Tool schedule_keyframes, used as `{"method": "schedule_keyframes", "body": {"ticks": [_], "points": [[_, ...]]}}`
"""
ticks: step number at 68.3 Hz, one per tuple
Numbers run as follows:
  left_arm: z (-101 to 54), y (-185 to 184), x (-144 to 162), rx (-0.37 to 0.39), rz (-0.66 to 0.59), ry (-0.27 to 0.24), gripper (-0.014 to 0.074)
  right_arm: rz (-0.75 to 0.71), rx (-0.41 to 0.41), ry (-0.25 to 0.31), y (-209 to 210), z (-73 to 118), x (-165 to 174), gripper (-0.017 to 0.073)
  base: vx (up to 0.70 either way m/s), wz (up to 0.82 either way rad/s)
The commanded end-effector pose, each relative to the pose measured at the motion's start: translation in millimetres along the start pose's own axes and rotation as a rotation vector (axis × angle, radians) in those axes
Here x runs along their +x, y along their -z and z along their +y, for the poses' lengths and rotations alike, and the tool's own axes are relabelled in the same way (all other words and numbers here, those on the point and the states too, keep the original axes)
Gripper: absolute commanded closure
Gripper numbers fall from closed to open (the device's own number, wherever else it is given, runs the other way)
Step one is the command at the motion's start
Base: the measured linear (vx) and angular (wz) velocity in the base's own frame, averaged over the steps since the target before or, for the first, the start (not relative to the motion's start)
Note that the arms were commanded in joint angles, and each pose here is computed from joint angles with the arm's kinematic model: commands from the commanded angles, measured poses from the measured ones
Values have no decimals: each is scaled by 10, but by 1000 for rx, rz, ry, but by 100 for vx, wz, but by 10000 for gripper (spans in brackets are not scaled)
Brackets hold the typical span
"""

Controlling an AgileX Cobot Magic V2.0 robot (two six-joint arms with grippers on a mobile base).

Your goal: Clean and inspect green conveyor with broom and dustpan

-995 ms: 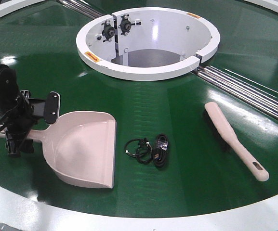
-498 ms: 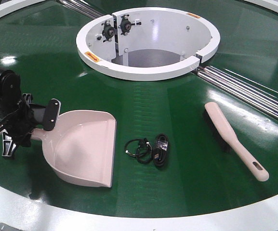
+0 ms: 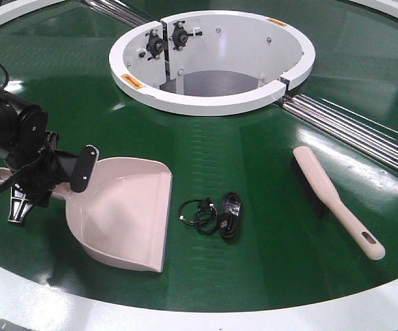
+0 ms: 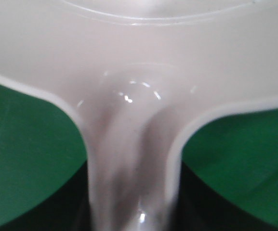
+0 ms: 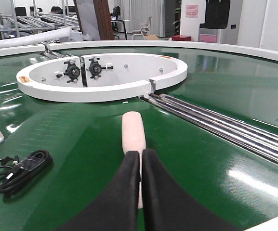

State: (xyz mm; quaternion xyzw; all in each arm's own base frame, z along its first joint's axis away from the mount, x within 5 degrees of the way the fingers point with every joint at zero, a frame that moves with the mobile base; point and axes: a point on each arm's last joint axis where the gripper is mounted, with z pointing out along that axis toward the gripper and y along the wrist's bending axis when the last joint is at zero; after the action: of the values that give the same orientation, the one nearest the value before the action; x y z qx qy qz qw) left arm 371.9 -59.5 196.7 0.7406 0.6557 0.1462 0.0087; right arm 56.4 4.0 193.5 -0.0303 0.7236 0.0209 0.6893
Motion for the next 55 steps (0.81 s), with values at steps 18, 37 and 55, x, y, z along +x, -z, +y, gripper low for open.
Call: {"method": "schedule_keyframes", "body": {"ticks": [18, 37, 55], "points": [[14, 307, -16, -56, -11, -24, 599, -84, 3, 6, 8, -1, -64, 568, 0, 0], [14, 307, -16, -56, -11, -24, 599, -84, 3, 6, 8, -1, -64, 568, 0, 0], [14, 307, -16, -56, -11, -24, 599, -84, 3, 6, 8, -1, -64, 568, 0, 0]]}}
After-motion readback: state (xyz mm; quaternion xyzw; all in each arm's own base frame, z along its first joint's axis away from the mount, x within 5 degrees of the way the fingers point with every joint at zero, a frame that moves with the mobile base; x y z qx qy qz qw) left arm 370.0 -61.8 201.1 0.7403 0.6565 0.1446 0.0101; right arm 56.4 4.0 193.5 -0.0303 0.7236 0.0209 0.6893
